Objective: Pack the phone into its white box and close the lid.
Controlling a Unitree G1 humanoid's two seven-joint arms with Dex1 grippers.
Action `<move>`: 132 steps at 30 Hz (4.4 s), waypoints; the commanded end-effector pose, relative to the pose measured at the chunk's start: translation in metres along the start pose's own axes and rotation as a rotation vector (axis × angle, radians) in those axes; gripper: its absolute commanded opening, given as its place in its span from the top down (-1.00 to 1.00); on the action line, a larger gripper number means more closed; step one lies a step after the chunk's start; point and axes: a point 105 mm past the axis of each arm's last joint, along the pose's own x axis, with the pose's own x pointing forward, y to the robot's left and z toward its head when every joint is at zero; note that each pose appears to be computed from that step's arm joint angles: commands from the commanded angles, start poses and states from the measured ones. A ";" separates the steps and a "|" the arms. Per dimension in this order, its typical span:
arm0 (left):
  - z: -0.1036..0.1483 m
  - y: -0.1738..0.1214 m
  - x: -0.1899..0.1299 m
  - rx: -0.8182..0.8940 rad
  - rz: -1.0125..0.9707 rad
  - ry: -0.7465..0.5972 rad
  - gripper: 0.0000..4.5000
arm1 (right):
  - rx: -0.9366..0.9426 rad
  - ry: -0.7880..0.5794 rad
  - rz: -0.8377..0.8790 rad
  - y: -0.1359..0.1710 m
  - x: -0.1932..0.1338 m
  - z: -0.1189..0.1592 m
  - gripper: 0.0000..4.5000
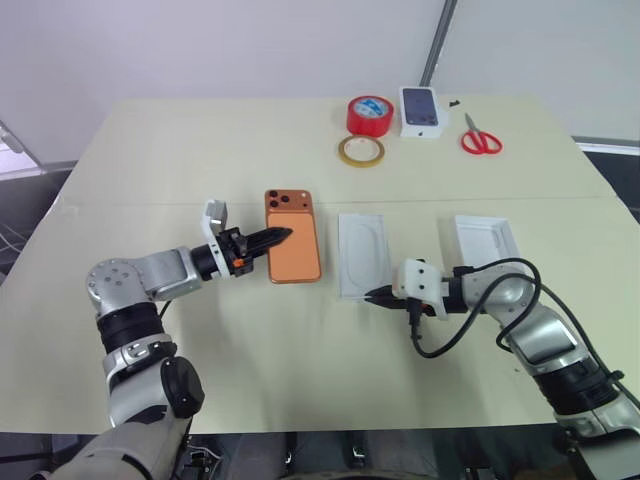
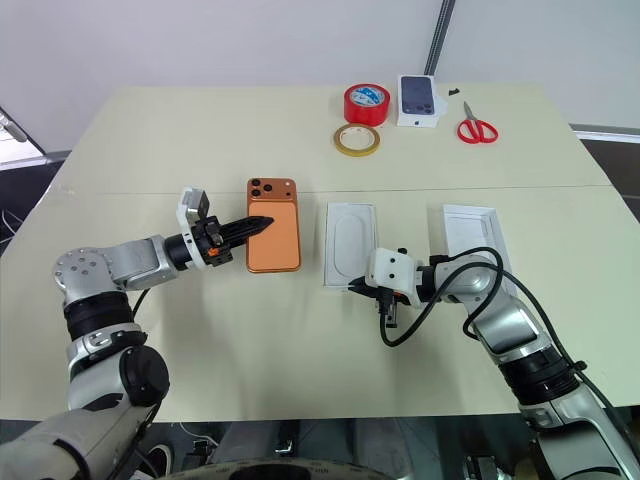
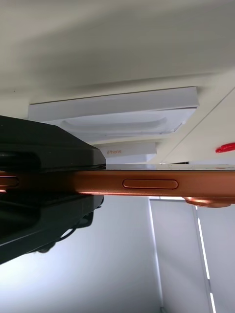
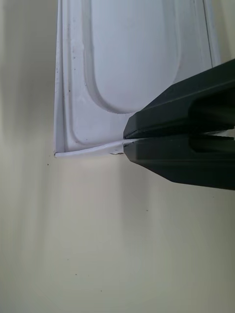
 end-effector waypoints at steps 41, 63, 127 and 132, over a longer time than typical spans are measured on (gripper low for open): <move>-0.042 0.008 0.016 0.052 0.010 0.061 0.79 | 0.011 -0.074 -0.196 -0.038 -0.043 0.007 -0.53; -0.037 -0.024 -0.013 0.313 0.067 0.206 -0.99 | 0.006 -0.105 -0.186 -0.039 -0.026 0.014 -0.54; -0.069 0.017 0.111 0.984 -0.031 0.374 0.99 | 0.039 0.252 -0.407 -0.028 -0.113 -0.071 1.00; -0.050 0.002 0.094 1.091 -0.053 0.246 0.99 | 0.053 0.278 -0.400 -0.020 -0.131 -0.078 1.00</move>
